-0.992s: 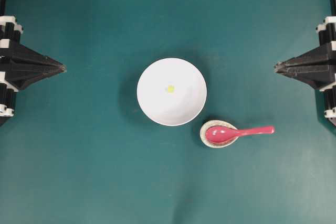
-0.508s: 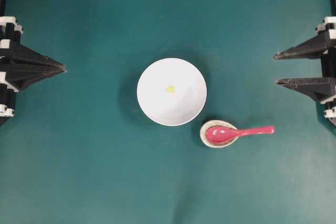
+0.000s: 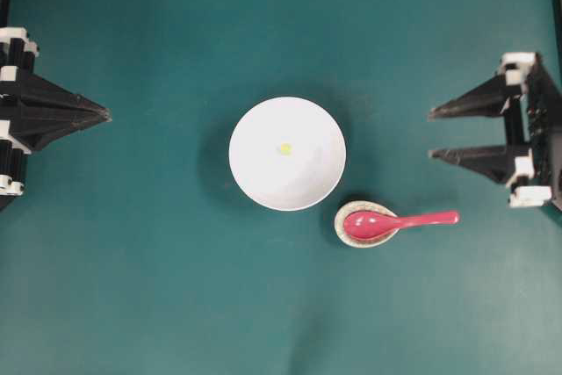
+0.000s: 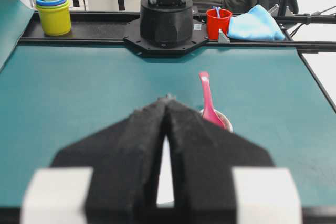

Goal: Scoop the yellow hexagonal prism block from the bowl with a spoon using the right arm.
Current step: 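Move the right gripper toward the red spoon handle on the spoon rest, then close the right gripper on the red spoon handle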

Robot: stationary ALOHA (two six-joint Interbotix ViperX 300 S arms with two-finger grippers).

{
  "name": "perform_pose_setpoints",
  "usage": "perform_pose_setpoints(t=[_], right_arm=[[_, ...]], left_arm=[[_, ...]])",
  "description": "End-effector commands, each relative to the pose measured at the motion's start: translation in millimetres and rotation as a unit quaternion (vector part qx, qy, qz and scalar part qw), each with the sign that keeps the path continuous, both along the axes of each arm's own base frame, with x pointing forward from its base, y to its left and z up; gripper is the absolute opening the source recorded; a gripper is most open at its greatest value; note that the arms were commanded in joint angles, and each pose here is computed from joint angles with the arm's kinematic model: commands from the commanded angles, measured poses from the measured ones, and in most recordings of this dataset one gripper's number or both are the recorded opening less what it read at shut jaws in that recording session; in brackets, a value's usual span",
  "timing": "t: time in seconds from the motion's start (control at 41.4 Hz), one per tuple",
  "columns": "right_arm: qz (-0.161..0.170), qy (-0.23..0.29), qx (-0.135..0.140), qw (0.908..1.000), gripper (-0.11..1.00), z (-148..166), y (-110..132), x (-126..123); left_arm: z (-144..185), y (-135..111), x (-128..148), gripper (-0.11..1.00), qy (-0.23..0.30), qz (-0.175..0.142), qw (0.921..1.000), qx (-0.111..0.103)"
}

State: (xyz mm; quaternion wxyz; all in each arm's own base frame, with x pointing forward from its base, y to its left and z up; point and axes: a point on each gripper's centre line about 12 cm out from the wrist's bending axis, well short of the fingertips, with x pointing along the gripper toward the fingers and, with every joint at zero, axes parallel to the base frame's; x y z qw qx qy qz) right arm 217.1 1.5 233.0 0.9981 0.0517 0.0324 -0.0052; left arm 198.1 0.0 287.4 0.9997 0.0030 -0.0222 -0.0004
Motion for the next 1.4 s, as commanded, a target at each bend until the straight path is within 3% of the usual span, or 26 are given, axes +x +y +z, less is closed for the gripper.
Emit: perform_pose_setpoints(t=[0.0, 0.411, 0.701, 0.943, 1.378], right_arm=[[0.006, -0.009, 0.007, 0.9999, 0.6, -6, 4, 3], [0.019, -0.006, 0.049, 0.9986, 0.6, -62, 24, 2], [0.024, 0.016, 0.059, 0.9978, 0.6, -89, 47, 4], [0.029, 0.035, 0.05, 0.9977, 0.6, -108, 62, 2], [0.026, 0.087, 0.02, 0.9957, 0.59, -135, 62, -1]], left_arm=[[11, -1, 2, 0.0, -0.013, -0.002, 0.9999, 0.0], [10, -1, 3, 0.0, -0.012, -0.002, 0.9999, 0.0], [10, -1, 3, 0.0, -0.012, -0.002, 0.9999, 0.0], [10, -1, 3, 0.0, -0.012, -0.002, 0.9999, -0.001], [9, -1, 3, 0.0, -0.012, -0.002, 0.9999, -0.001]])
